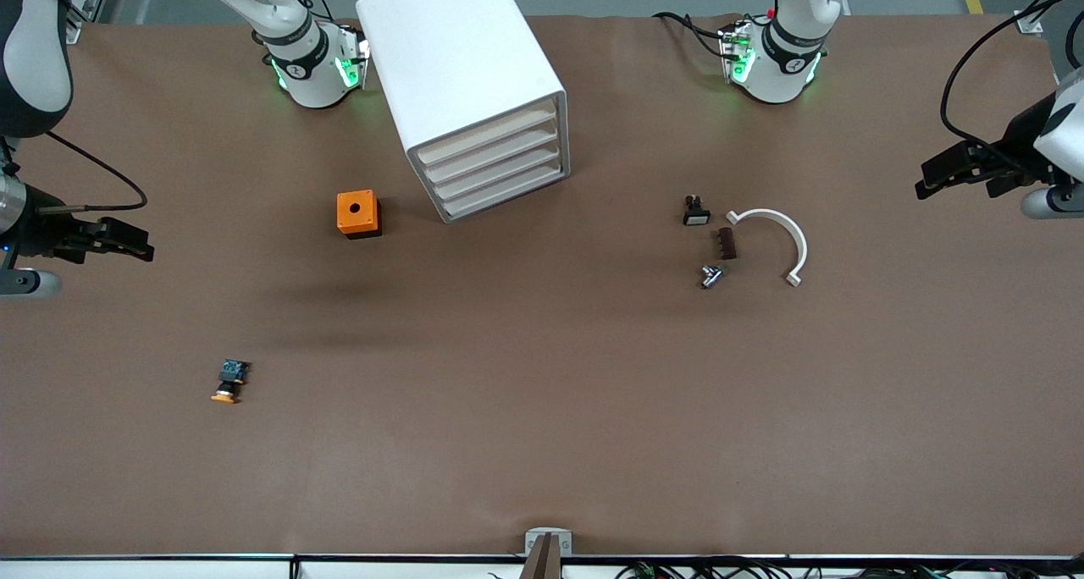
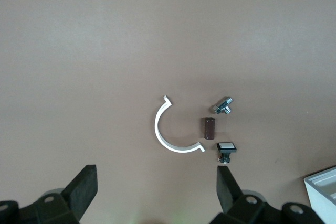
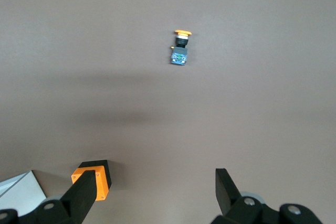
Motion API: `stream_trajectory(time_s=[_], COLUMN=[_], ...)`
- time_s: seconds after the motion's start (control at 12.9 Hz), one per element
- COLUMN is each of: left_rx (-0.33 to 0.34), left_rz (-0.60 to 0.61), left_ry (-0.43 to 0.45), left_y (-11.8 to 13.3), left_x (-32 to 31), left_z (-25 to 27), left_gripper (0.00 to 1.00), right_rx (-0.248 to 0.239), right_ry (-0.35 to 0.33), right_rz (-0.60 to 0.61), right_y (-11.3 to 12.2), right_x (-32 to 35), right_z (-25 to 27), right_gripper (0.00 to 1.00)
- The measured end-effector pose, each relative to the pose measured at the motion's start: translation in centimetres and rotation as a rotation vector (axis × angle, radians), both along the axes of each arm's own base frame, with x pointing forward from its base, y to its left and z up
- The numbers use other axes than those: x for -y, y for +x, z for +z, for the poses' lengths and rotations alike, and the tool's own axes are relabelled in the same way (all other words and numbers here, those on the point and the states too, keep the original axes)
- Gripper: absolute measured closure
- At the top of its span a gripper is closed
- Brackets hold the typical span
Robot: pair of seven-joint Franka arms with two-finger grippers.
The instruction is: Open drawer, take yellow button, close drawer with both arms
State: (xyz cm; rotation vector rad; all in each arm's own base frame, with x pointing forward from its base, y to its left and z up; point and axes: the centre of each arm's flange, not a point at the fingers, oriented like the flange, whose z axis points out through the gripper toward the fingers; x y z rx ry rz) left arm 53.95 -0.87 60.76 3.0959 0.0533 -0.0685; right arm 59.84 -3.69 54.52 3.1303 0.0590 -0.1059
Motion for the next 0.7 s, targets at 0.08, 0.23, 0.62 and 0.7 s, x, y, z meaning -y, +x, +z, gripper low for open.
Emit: stream_trajectory(time_s=[0.08,0.23,0.62,0.7], left_rx=[0.004,0.005,0.019,0.024], left_rz=[0.000,-0.003,-0.003,-0.005], left_ry=[0.016,0.027,0.033,0.034], left_y=[-0.1,-0.1,0.0,0.1], left_x=[-0.2,-0.2,-0.3,-0.2], left_z=[0.1,0.1,0.3,0.4], left_gripper=[0.00,0.00,0.00,0.00], right_rx=[0.004,0.003,-0.083,-0.097], right_ry=[-0.002,-0.002,-0.001,-0.001], right_rz=[0.006,-0.001,-0.062,-0.069], right_y=[0.0,-0.2,-2.0,-2.1], right_x=[-0.5,-0.5,0.4,0.3], right_z=[0.5,2.2,5.5,5.5], right_gripper=[0.00,0.00,0.00,0.00])
